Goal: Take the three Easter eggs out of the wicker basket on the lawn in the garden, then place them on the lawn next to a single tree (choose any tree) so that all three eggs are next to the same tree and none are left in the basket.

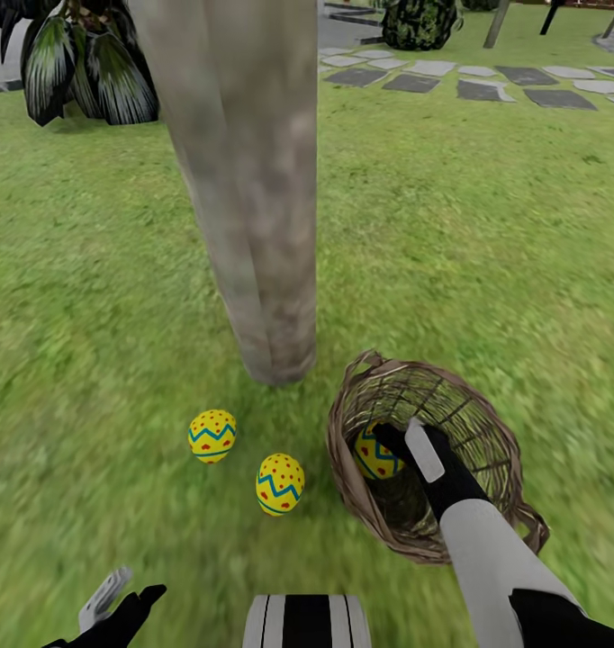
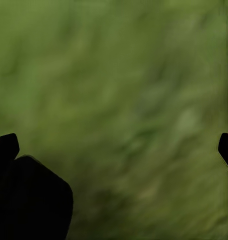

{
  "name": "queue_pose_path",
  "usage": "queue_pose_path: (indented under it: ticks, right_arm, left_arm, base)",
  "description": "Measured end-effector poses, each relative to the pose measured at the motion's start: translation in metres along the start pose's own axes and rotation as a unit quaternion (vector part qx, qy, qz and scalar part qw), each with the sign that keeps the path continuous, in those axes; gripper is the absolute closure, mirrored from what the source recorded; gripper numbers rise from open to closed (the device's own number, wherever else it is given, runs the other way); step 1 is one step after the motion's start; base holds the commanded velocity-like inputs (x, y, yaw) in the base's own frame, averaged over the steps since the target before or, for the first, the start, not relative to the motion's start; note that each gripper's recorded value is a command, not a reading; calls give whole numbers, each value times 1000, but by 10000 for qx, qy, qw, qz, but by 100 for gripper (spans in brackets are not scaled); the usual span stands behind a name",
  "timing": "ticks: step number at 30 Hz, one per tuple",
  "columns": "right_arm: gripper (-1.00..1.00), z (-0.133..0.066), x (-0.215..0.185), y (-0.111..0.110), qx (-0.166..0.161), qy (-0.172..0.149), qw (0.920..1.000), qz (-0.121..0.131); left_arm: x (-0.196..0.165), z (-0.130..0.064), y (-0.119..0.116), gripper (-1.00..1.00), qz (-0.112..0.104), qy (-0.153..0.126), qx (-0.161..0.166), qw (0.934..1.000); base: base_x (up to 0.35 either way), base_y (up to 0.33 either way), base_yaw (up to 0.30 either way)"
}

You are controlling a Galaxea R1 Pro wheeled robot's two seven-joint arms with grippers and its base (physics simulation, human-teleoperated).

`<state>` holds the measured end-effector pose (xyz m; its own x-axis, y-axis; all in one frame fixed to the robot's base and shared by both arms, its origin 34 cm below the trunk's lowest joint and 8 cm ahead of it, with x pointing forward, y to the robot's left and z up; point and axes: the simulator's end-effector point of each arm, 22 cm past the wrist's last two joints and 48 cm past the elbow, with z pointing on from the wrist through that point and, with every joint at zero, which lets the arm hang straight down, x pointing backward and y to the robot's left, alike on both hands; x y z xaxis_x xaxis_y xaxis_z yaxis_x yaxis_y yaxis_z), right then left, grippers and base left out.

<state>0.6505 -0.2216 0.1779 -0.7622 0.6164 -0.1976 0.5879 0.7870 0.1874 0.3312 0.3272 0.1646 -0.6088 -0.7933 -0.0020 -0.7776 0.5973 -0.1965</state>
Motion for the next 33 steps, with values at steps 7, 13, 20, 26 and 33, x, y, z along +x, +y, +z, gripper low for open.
queue_pose_path:
  ticks: [7,13,20,26,33]
  right_arm:
    - [100,-27,-29,18,-213,-330,9992,-89]
    - [100,-40,-38,20,-209,-486,9984,-195]
    - [100,-57,-30,10,-173,-456,9978,-441]
    - [100,-93,-29,4,-360,-569,9958,-622]
    - [100,-145,-33,5,-621,-759,9913,-873]
  left_arm:
    - [-5,-6,-9,-100,15,-83,115,9999]
    - [-10,-12,-17,-100,30,-157,217,9996]
    - [-16,-19,-26,-100,50,-245,348,9991]
    - [-22,-26,-34,-100,57,-331,464,9984]
    - [-28,-34,-42,-100,59,-425,577,9974]
  base:
    - [0,0,0]
    - [0,0,0]
    - [0,0,0]
    - [0,0,0]
    - [0,0,0]
